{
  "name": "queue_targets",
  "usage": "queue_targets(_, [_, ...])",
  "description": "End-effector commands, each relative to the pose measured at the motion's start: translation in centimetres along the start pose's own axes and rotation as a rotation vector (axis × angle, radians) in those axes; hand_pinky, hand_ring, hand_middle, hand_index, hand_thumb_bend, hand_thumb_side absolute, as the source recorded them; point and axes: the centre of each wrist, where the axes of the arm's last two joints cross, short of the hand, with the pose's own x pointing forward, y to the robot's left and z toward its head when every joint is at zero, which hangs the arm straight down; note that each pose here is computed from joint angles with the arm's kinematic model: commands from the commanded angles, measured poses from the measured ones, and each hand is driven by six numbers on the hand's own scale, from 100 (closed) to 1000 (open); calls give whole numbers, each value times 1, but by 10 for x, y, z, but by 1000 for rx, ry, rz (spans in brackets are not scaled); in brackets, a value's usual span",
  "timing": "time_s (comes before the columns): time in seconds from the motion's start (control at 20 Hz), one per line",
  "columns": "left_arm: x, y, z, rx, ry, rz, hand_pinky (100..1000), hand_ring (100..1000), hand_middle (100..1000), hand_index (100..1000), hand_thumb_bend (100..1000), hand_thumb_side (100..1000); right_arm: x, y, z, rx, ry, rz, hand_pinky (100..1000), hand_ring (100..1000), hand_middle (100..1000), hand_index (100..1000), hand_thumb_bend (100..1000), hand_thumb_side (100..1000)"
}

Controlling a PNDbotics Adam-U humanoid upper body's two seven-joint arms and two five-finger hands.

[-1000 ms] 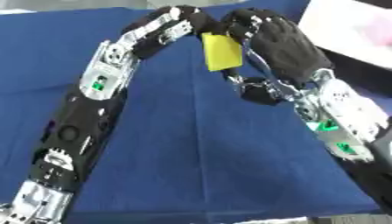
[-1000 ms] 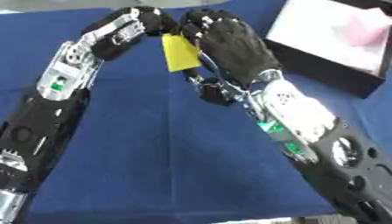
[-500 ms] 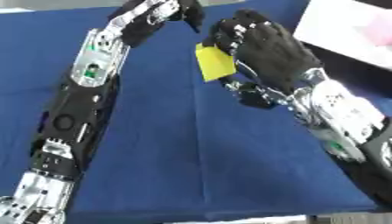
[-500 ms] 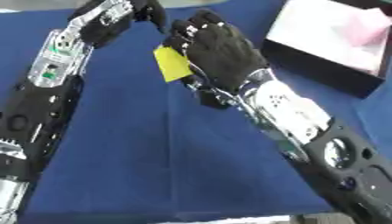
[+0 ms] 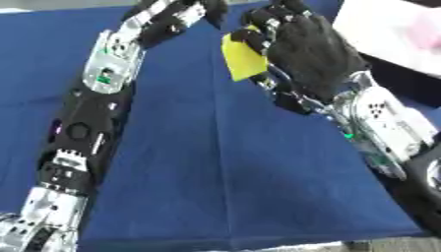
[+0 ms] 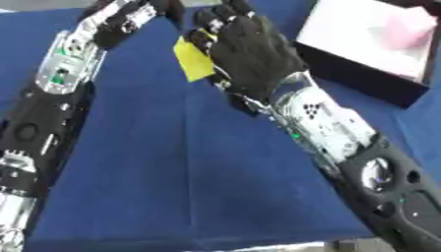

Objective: Pick up the objects with one hand, pass them to the other hand, and then place them into the box on the other side of the table.

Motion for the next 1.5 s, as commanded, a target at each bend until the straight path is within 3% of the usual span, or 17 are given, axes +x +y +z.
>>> queue_targets(0.05, [26,46,25,24,-130,-115,699,577,549,674,100,697,-40,-3,7,-1,220,32,768,823,762,385,161,100])
queue_targets(0.1, [32,54,36,56,-153,-111,699,574,546,672,100,688,-54,5,10,15,314,20,742,831,759,393,100,100])
queue_targets(0.25, [49,66,65,132,-196,-60,697,566,536,668,100,674,-98,35,19,44,594,8,660,849,745,439,100,100])
queue_targets(0.4, [60,63,92,183,-220,0,697,565,534,670,100,676,-146,68,30,64,876,4,627,871,751,697,100,100])
queue_targets(0.45, [63,60,98,193,-223,19,695,563,532,670,100,677,-159,78,35,74,934,6,660,886,781,860,100,222])
queue_targets(0.5, [65,57,106,206,-224,40,696,563,532,671,100,679,-173,89,42,103,991,11,695,919,823,959,100,423])
queue_targets(0.6, [68,48,119,223,-215,76,695,563,532,672,100,686,-195,106,56,201,1069,-6,834,993,925,1000,100,670])
queue_targets(0.7, [69,40,130,240,-198,106,695,562,530,671,100,697,-208,114,69,328,1092,-32,1000,1000,999,1000,100,688])
queue_targets(0.75, [69,37,136,247,-185,119,695,561,529,670,100,700,-212,114,74,397,1081,-31,1000,1000,1000,1000,171,663])
queue_targets(0.85, [68,31,146,254,-155,136,694,561,529,670,100,710,-216,108,79,538,1038,3,1000,1000,1000,1000,460,547])
queue_targets(0.95, [66,26,153,258,-128,151,694,560,528,669,100,716,-219,98,79,664,1000,73,1000,994,1000,1000,443,435])
queue_targets(1.0, [66,23,155,260,-117,158,694,560,528,668,100,720,-220,91,77,711,986,121,1000,988,1000,1000,341,429])
queue_targets(1.05, [65,21,157,259,-109,165,694,560,527,668,100,724,-221,83,74,746,976,168,1000,983,1000,1000,442,495])
queue_targets(1.15, [63,16,160,253,-90,180,693,559,527,668,100,733,-221,64,67,796,957,272,1000,962,1000,1000,441,650])
queue_targets(1.2, [62,14,161,249,-83,185,693,559,526,668,100,735,-220,56,65,816,948,327,1000,945,1000,1000,438,706])
queue_targets(1.3, [60,10,163,244,-71,193,692,559,526,668,100,739,-216,35,57,805,923,452,1000,913,1000,1000,442,636])
queue_targets(1.5, [59,6,167,249,-51,192,692,557,524,665,100,740,-185,-10,44,587,834,643,1000,877,1000,1000,431,317])
